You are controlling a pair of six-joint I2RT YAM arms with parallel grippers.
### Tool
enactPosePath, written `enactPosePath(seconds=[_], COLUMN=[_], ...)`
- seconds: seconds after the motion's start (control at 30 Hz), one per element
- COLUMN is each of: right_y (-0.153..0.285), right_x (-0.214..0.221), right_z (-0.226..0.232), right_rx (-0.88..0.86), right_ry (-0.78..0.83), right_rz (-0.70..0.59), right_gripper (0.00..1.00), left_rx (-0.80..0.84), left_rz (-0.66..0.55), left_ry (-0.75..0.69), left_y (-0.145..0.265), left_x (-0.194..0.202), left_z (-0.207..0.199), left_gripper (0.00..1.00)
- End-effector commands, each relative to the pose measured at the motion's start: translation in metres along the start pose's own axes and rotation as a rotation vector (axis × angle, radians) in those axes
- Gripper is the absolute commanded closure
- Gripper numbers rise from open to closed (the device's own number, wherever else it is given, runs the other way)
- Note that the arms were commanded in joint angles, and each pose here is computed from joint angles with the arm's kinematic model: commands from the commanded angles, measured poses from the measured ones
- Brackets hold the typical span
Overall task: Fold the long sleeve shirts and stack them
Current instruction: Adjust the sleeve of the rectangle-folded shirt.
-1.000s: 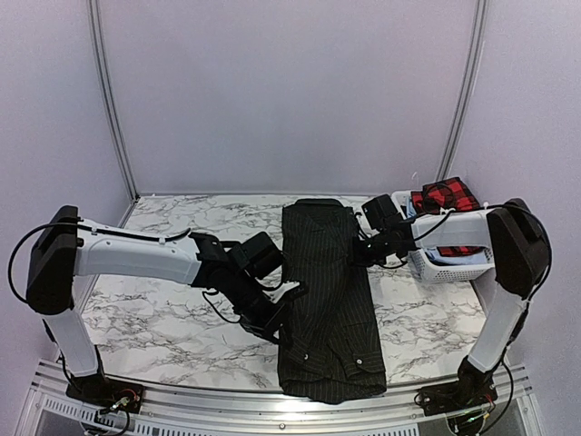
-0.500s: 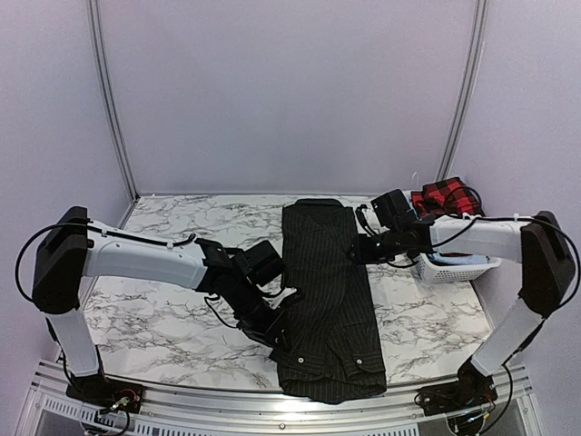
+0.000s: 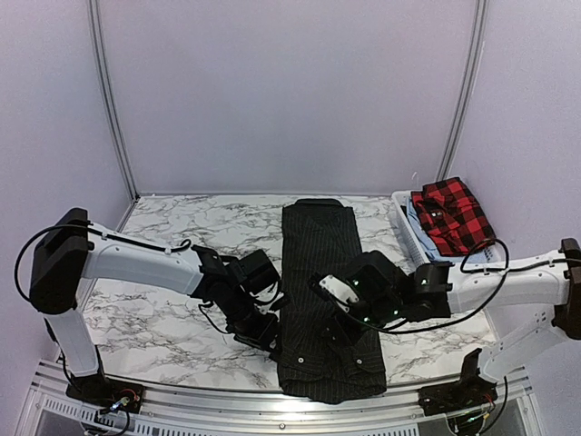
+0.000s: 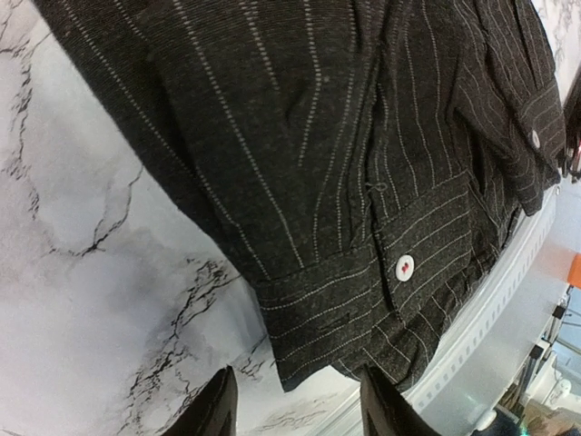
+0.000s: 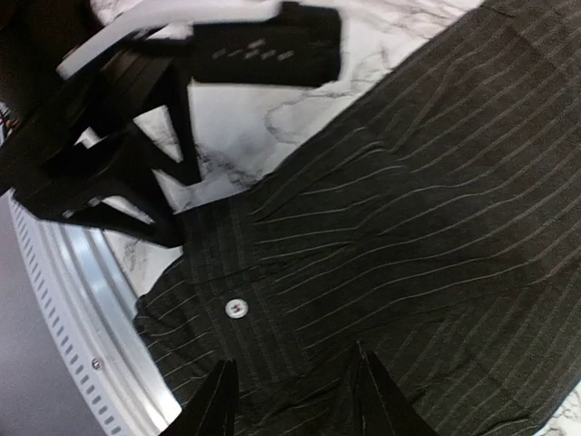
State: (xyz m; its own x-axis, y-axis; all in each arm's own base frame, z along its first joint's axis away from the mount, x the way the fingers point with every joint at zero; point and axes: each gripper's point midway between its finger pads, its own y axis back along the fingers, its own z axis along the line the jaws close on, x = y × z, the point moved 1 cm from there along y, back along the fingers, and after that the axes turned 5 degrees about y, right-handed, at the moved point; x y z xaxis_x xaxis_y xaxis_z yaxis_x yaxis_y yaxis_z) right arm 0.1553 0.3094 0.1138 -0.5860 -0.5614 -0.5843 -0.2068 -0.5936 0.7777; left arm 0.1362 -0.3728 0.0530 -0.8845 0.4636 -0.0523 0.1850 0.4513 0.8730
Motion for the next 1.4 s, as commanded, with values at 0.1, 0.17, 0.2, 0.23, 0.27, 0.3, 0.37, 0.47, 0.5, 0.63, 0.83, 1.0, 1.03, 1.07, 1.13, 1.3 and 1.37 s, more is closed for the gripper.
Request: enactPosePath(seconds=[0.1,0.17,0.2,0.23,0.27,0.3,0.37,0.47,0.5,0.63,0.83,1.0,1.03,1.07,1.13,1.3,1.37], right_y=[-0.022,-0.030,-0.032,-0.034,-0.036,-0.037,-0.038,-0.041,-0.042,-0.046,-0.053,-0.054,-0.052,-0.051,-0.047,-0.036,-0.033], right_x=[0.030,0.042,0.045,0.049,0.052,0.053,0.055,0.057,0.058,0.059,0.068,0.068,0.066,0.064,0.057,0.043,0.040], right_z=[0.050,0.055,0.057,0.059,0.061,0.063,0.066,0.065,0.065,0.053,0.044,0.045,0.045,0.045,0.046,0.049,0.049], right_rx=[-0.038,-0.020,-0.014,-0.009,-0.010,-0.013,-0.018,-0.001,0.002,0.093,0.167,0.181,0.186,0.190,0.197,0.203,0.210], right_ry=[0.127,0.162,0.175,0.184,0.191,0.195,0.200,0.200,0.200,0.204,0.215,0.215,0.215,0.215,0.215,0.213,0.214], right_rz=[0.100,0.146,0.159,0.171,0.181,0.183,0.190,0.197,0.205,0.210,0.248,0.253,0.247,0.241,0.225,0.192,0.189], right_gripper=[0.62,0.63,0.63,0.63,0.63,0.63,0.63,0.63,0.63,0.63,0.63,0.67,0.68,0.70,0.75,0.87,0.91], left_rx=[0.045,0.055,0.059,0.062,0.066,0.069,0.087,0.107,0.113,0.133,0.152,0.161,0.162,0.167,0.175,0.202,0.213], left_rz=[-0.042,-0.032,-0.028,-0.026,-0.024,-0.023,-0.012,-0.006,-0.004,0.005,0.024,0.032,0.033,0.033,0.035,0.043,0.046], left_ry=[0.018,0.025,0.025,0.027,0.028,0.031,0.033,0.029,0.028,0.026,0.019,0.017,0.016,0.014,0.013,0.002,-0.004], left_y=[0.007,0.003,0.002,0.001,0.001,0.000,-0.002,-0.004,-0.004,-0.004,-0.007,-0.007,-0.007,-0.006,-0.005,-0.001,0.000], left_x=[-0.006,-0.006,-0.006,-0.006,-0.006,-0.006,-0.006,-0.007,-0.007,-0.007,-0.005,-0.004,-0.004,-0.005,-0.005,-0.004,-0.004], left_z=[-0.004,-0.004,-0.004,-0.004,-0.004,-0.003,-0.005,-0.009,-0.010,-0.013,-0.015,-0.016,-0.016,-0.017,-0.019,-0.025,-0.027], left_gripper=[0.48,0.49,0.49,0.49,0.49,0.50,0.52,0.55,0.57,0.65,0.73,0.85,0.87,0.90,0.94,0.96,0.97])
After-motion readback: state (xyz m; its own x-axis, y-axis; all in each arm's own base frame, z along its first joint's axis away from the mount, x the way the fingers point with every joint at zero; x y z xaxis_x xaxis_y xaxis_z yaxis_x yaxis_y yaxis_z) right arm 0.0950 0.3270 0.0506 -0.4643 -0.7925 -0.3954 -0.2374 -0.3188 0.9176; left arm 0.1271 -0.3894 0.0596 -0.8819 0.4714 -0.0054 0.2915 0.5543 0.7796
